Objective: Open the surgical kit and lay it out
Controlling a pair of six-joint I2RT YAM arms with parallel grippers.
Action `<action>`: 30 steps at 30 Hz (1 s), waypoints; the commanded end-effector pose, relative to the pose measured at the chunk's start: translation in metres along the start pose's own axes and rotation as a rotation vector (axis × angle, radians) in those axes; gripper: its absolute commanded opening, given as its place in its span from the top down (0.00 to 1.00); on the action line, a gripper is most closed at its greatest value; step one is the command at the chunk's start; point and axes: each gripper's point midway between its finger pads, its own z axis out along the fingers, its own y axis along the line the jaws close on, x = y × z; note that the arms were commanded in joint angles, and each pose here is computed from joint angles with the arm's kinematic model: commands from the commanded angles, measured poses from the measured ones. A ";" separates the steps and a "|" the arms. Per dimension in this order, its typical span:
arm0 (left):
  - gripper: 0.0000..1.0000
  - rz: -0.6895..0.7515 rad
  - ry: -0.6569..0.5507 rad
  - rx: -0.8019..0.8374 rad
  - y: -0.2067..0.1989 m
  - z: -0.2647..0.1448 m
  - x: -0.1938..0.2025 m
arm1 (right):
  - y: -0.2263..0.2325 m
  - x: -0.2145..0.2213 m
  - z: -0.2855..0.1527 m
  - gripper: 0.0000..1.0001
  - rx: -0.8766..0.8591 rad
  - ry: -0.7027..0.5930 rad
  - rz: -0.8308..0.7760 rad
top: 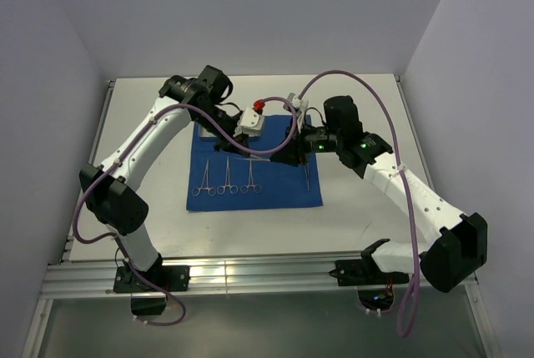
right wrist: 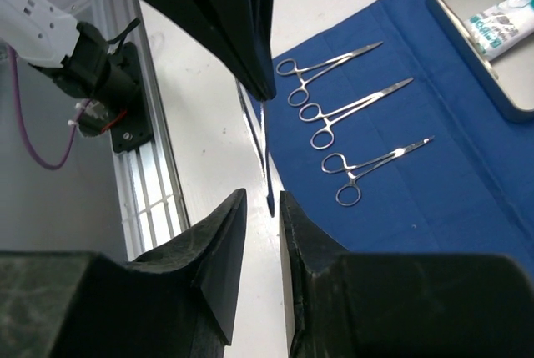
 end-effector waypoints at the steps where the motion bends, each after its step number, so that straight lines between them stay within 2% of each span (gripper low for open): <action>1: 1.00 0.006 -0.021 -0.006 -0.001 -0.004 -0.012 | 0.011 -0.014 -0.002 0.69 -0.039 -0.013 -0.050; 6: 1.00 0.021 -0.055 -0.015 -0.003 -0.003 -0.016 | 0.013 -0.017 -0.002 0.71 -0.038 -0.045 -0.050; 20: 1.00 0.038 -0.091 -0.039 0.000 -0.009 -0.029 | 0.003 -0.011 0.003 0.80 -0.010 -0.014 -0.034; 30: 1.00 0.044 -0.123 -0.061 0.002 -0.012 -0.038 | 0.001 -0.001 0.004 0.82 -0.003 0.011 -0.003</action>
